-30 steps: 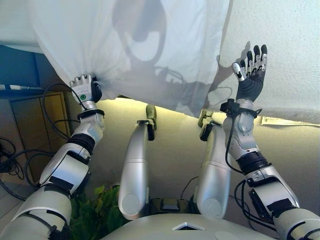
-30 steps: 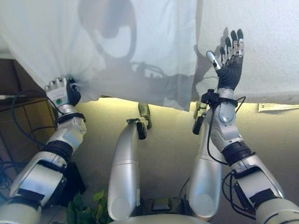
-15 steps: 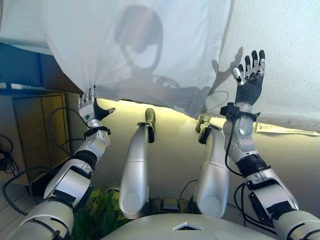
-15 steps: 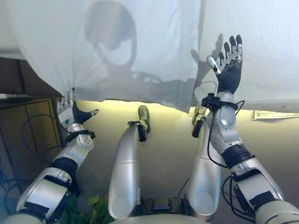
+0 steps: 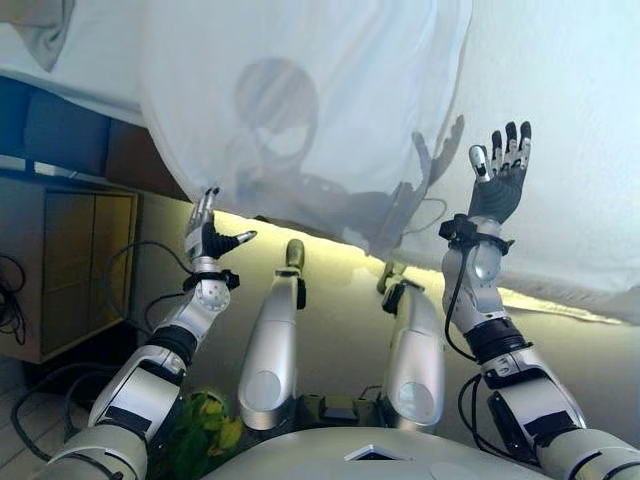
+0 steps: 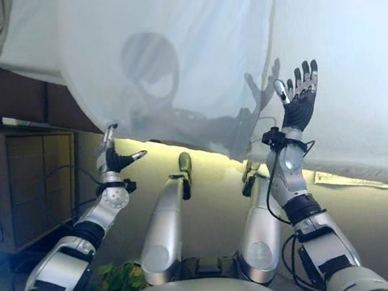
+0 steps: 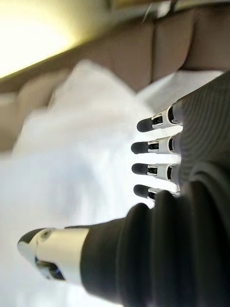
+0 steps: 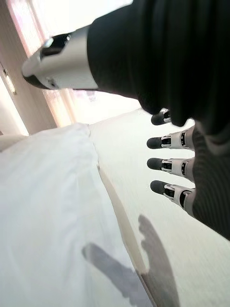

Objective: Make the bed neatly

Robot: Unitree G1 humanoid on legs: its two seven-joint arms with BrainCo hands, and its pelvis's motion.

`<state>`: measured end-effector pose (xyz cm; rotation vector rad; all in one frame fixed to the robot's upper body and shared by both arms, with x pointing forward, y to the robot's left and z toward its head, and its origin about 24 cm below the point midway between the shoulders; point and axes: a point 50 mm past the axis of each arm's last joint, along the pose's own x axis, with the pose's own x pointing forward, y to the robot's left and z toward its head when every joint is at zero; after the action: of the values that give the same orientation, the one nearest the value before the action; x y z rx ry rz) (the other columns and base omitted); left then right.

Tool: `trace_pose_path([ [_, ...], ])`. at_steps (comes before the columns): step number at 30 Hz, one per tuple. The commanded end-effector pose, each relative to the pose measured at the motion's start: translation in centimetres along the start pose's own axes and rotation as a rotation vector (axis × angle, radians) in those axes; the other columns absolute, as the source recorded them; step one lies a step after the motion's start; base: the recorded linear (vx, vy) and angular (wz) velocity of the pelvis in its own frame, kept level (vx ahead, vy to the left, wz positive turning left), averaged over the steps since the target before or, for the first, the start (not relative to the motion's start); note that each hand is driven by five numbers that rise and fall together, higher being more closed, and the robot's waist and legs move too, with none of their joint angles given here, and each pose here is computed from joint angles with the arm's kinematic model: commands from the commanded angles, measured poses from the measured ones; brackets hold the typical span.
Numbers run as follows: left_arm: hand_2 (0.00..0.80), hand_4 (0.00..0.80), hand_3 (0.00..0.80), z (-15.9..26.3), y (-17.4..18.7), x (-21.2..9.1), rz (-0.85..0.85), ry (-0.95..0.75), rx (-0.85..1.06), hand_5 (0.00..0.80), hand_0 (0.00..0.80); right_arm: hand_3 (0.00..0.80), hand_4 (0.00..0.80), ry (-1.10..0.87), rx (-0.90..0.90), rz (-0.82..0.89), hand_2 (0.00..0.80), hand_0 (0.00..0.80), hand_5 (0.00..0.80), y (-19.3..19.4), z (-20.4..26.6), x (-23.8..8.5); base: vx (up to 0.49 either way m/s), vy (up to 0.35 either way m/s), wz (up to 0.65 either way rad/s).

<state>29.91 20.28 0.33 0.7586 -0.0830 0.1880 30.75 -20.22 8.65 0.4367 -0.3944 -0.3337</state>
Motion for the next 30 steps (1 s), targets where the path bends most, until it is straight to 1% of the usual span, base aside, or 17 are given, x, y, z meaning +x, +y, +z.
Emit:
trace_pose_path([
  [1, 0.000, 0.000, 0.000, 1.0, 1.4, 0.4, 0.020, -0.080, -0.048, 0.000, 0.000, 0.000, 0.000, -0.089, 0.077, -0.011, 0.000, 0.000, 0.000, -0.7, 2.4, 0.3, 0.055, -0.137, 0.05],
  [6, 0.000, 0.000, 0.000, 0.4, 1.1, -0.3, -0.017, -0.058, -0.059, 0.000, 0.000, 0.000, 0.000, -0.061, 0.083, -0.023, 0.000, 0.000, 0.000, -1.5, 2.0, -0.2, 0.069, -0.098, 0.02],
  [12, 0.000, 0.000, 0.000, -0.5, 0.7, -1.6, -0.090, 0.007, -0.160, 0.000, 0.000, 0.000, 0.000, 0.035, 0.016, -0.092, 0.000, 0.000, 0.000, -3.7, 0.6, -1.6, 0.118, -0.021, 0.02],
  [16, 0.000, 0.000, 0.000, -1.4, 0.2, -3.3, -0.152, 0.075, -0.260, 0.000, 0.000, 0.000, 0.000, 0.166, 0.013, -0.122, 0.000, 0.000, 0.000, -5.6, -1.4, -3.6, 0.143, 0.002, 0.03],
  [18, 0.000, 0.000, 0.000, -1.9, -0.1, -4.2, -0.209, 0.108, -0.331, 0.000, 0.000, 0.000, 0.000, 0.228, 0.022, -0.151, 0.000, 0.000, 0.000, -6.5, -2.4, -4.9, 0.117, -0.006, 0.02],
  [23, 0.000, 0.000, 0.000, -4.2, 1.8, -6.5, -0.252, 0.209, -0.515, 0.000, 0.000, 0.000, 0.000, 0.415, -0.001, -0.153, 0.000, 0.000, 0.000, -10.7, -3.6, -9.6, 0.036, -0.002, -0.01],
  [26, 0.000, 0.000, 0.000, -4.7, 1.9, -7.3, -0.257, 0.266, -0.593, 0.000, 0.000, 0.000, 0.000, 0.550, -0.030, -0.197, 0.000, 0.000, 0.000, -12.2, -4.9, -11.6, 0.073, -0.029, -0.07],
  [30, 0.000, 0.000, 0.000, -5.4, 2.2, -8.1, -0.240, 0.317, -0.640, 0.000, 0.000, 0.000, 0.000, 0.560, 0.012, -0.207, 0.000, 0.000, 0.000, -12.7, -5.0, -12.5, 0.062, -0.020, -0.08],
])
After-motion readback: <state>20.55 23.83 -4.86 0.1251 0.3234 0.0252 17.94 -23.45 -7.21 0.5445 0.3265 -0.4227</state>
